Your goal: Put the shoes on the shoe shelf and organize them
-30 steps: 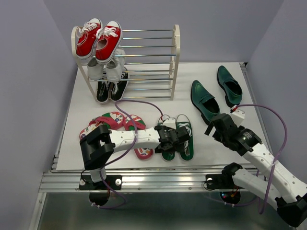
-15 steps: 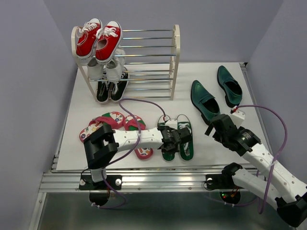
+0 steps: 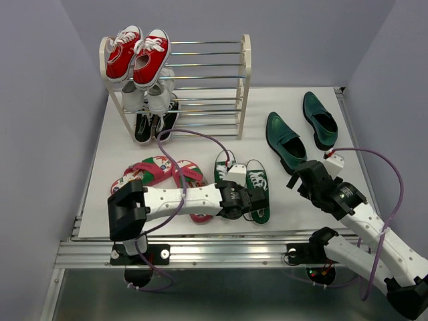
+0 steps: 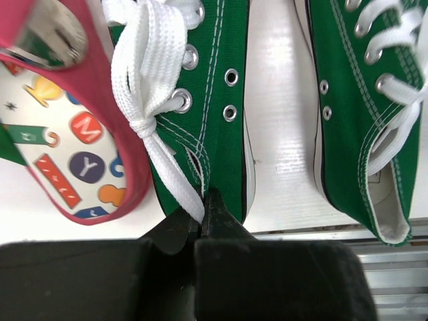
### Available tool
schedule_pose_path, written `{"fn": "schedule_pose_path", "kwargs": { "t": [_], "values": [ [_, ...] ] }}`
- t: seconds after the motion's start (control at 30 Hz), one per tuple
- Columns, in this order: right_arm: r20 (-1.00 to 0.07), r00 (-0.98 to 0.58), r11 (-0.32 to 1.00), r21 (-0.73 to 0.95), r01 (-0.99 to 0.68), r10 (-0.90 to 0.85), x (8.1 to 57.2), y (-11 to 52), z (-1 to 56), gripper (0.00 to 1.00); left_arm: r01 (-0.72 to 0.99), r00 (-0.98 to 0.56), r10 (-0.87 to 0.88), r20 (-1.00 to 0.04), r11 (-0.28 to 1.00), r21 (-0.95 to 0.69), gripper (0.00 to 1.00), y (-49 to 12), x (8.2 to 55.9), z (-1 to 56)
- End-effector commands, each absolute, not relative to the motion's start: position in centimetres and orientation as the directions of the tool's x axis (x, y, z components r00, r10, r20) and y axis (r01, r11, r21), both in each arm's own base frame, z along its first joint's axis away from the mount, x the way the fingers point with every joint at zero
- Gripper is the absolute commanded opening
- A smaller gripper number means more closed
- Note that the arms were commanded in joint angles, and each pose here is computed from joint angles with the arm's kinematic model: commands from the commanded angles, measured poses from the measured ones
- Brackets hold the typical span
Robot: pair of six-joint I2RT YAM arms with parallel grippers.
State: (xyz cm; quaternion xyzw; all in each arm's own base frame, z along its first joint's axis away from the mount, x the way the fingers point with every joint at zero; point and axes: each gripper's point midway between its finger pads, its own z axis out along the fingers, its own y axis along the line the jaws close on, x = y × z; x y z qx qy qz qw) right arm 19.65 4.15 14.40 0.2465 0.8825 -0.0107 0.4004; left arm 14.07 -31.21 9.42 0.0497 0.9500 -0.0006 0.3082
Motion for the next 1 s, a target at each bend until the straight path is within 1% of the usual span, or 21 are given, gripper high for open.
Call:
{"fn": "schedule_pose_path", "kwargs": {
  "t": [0.0,0.1,0.13,0.2,0.37,0.4,0.67,0.73,0.97],
  "values": [
    [-0.736,-0.507,0.862,0.207,0.463,0.449,20.3,3.9,14.9,1.00,0.047,-0.655,0.013,-0.755,0.999,-0.024,0.00,-30.3,17.3,16.0],
    [-0.738,-0.505,0.863,0.208,0.461,0.448,20.5,3.9,15.0,1.00,0.057,-0.620,0.007,-0.784,0.998,-0.037,0.00,-30.1,17.8,17.1],
    [-0.737,-0.507,0.863,0.205,0.462,0.447,20.4,3.9,14.9,1.00,0.091,-0.604,0.054,-0.795,0.996,-0.002,0.00,-30.0,18.1,17.3],
    [-0.737,-0.509,0.864,0.203,0.461,0.445,20.5,4.0,14.9,1.00,0.111,-0.580,0.056,-0.812,0.994,-0.011,0.00,-30.4,18.5,18.1],
    [-0.737,-0.508,0.864,0.205,0.459,0.445,20.5,4.0,14.9,1.00,0.121,-0.544,0.099,-0.833,0.992,0.039,0.00,-29.4,20.4,19.4],
    [-0.738,-0.509,0.865,0.204,0.459,0.443,20.5,4.0,14.9,1.00,0.127,-0.537,0.091,-0.839,0.992,0.027,0.00,-29.5,20.8,19.6],
    [-0.740,-0.501,0.863,0.213,0.458,0.449,20.5,3.9,15.1,1.00,0.185,-0.514,0.109,-0.851,0.983,0.014,0.00,-28.4,23.6,20.0],
    [-0.740,-0.498,0.862,0.217,0.458,0.451,20.5,3.9,15.1,1.00,0.219,-0.509,0.149,-0.848,0.975,0.040,0.00,-28.3,23.9,19.8],
    [-0.743,-0.492,0.861,0.223,0.458,0.454,20.4,3.9,15.3,1.00,0.259,-0.498,0.198,-0.845,0.963,0.073,0.00,-28.0,24.4,19.0]
  ]
}}
